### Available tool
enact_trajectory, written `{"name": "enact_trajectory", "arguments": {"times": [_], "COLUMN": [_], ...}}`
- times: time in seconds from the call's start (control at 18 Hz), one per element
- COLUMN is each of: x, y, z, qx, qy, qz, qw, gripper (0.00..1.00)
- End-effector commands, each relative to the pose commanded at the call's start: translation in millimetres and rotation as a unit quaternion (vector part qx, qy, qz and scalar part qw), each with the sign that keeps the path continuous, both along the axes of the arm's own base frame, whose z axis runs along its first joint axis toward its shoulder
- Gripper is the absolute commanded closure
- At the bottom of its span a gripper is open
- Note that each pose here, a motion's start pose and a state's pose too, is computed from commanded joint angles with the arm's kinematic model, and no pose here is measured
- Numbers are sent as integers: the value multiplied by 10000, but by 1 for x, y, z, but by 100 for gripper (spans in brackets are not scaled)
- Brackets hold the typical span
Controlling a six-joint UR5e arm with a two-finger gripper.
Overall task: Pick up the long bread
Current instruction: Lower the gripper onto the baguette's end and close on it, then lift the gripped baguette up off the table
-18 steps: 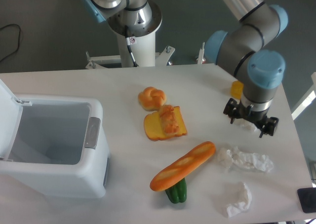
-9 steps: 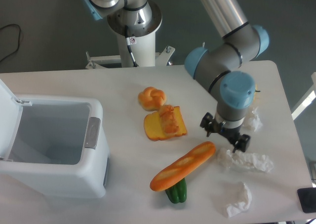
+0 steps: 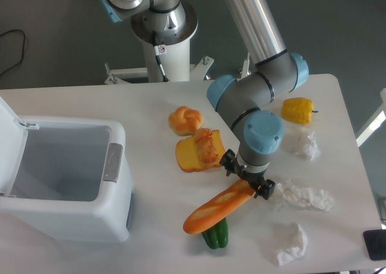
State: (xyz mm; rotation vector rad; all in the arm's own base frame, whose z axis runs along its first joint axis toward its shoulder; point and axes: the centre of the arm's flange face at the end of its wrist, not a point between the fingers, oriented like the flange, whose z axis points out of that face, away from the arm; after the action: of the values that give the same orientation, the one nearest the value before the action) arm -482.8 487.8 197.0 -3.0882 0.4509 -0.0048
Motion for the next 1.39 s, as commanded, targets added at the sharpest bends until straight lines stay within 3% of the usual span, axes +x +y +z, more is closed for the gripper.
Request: {"name": "enact_trajectory", "arguments": {"times": [0.06,0.11,0.28,0.33,0.44,0.5,0.67,1.0,1.11,1.17,1.39], "x": [0,0,2,2,1,2,3,-11,-15,-19,-29], "y": [0,0,-1,-2,-3,-3,-5,-37,-44,-48,-68], "z": [-1,-1,-1,1,9,14,38,103,121,125,154], "qx": [0,-4,-15,-17,17,24,140,379,458,466,468], "qy": [0,-6,-9,2,52,74,208,593,715,747,792], "qz": [0,-8,8,31,61,130,513,713,773,812,965], "qw": [10000,10000,10000,10000,10000,9999,9984,9950,9934,9928,9911], "gripper": [1,14,67,79,81,88,94,88,92,99,100]}}
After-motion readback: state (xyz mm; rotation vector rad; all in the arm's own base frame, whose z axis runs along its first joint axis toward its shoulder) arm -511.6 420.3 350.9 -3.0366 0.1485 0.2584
